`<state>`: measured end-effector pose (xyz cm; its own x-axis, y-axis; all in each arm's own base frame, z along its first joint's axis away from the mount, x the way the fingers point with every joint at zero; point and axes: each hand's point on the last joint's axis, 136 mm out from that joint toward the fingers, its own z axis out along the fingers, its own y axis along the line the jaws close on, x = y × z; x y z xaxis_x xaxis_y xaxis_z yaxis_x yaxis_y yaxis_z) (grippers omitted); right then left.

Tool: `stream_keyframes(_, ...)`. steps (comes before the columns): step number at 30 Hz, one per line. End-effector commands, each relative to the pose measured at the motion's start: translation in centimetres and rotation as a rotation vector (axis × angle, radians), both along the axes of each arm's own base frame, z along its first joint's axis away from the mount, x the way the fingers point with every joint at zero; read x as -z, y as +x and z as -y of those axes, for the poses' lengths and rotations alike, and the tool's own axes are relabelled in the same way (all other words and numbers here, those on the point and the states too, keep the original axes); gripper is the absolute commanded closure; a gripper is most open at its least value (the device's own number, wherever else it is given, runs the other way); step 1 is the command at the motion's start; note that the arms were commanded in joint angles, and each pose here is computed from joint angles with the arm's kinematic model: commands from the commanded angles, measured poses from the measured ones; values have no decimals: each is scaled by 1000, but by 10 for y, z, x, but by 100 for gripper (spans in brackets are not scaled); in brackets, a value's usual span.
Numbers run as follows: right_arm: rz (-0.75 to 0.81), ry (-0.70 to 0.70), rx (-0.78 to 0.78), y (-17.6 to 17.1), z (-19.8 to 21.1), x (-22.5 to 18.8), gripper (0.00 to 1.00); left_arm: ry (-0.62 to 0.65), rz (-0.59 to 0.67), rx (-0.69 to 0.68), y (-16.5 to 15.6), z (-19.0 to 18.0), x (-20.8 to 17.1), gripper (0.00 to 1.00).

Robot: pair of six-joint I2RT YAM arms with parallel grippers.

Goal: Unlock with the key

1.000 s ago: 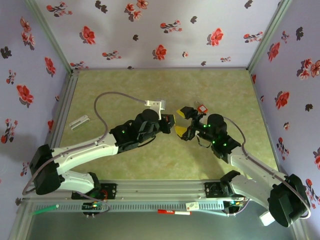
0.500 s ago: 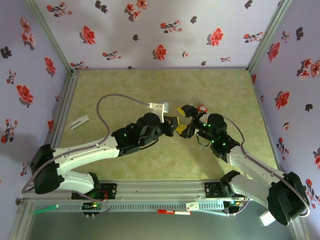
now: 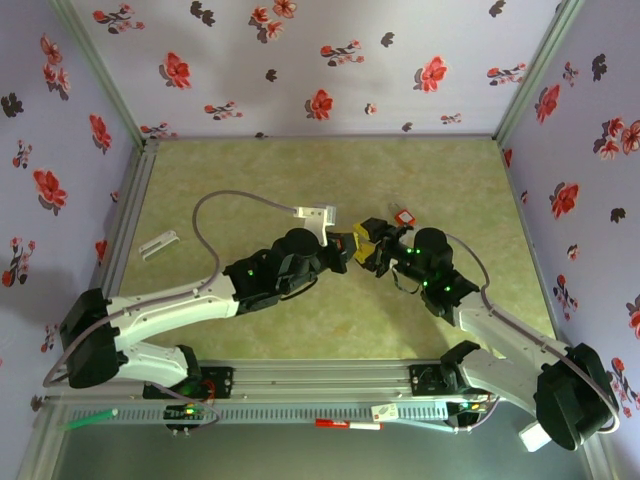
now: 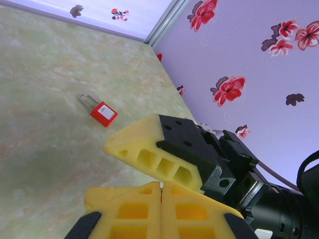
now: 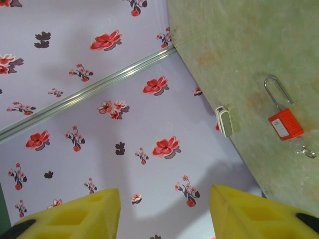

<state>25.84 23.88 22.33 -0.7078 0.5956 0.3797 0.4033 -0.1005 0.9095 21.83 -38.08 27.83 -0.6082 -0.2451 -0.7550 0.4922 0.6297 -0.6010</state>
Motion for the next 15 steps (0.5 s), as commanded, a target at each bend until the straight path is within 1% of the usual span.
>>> stream_keyframes(1,15,23,13,2,0,-7,57,14,26,5,-5,-4,-1,100)
stream_keyframes(8,14,22,15,2,2,-7,74,17,36,14,-7,-4,-2,100)
stream_keyframes(15,10,14,12,2,3,-6,92,30,35,28,-12,-3,4,100)
